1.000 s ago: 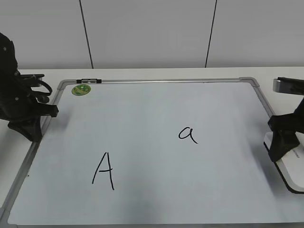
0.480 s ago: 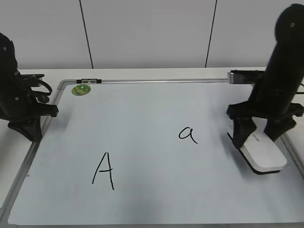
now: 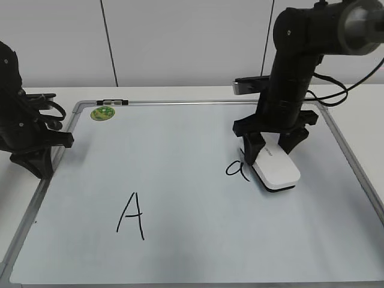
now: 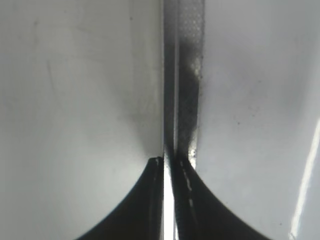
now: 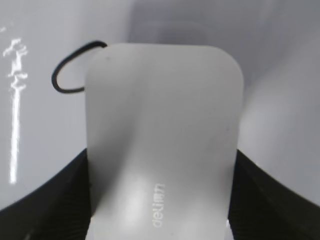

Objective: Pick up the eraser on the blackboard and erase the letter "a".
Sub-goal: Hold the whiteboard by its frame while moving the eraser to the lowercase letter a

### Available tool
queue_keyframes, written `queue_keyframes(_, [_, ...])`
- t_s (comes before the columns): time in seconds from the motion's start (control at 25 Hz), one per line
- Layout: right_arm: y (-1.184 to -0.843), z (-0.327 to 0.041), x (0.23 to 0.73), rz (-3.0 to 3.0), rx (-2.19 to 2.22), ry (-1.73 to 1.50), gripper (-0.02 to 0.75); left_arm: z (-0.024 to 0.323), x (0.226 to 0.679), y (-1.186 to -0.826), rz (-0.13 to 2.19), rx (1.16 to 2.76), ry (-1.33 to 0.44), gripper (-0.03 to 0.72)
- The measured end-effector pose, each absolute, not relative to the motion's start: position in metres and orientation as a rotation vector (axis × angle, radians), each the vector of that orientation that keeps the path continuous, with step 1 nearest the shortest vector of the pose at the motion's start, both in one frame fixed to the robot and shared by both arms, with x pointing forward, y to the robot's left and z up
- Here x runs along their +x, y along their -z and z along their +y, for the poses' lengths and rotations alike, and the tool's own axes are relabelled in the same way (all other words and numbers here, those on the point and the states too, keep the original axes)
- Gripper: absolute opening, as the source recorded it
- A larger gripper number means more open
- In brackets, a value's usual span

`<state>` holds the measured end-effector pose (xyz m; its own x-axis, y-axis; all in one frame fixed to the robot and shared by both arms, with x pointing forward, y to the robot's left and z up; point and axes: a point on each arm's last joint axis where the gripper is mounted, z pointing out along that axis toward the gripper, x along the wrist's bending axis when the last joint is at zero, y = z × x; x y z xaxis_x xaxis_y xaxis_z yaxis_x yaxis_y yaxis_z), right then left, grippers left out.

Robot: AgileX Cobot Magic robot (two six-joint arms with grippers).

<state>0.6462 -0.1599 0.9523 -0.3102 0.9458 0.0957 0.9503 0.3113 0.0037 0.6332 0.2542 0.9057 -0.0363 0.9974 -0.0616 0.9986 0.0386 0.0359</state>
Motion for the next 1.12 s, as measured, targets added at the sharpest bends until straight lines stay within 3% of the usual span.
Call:
queue_keyframes(0.56, [-0.924,-0.145,0.663,-2.45,-1.781,0.054,0.522,0.255,0.633,-0.906,2.214,2.129,0.027,0.026])
queue_keyframes(1.12, [-0.923,-0.072,0.631,-2.595,-1.565,0.061,0.521,0.255,0.633,-0.906,2.214,2.129,0.027,0.026])
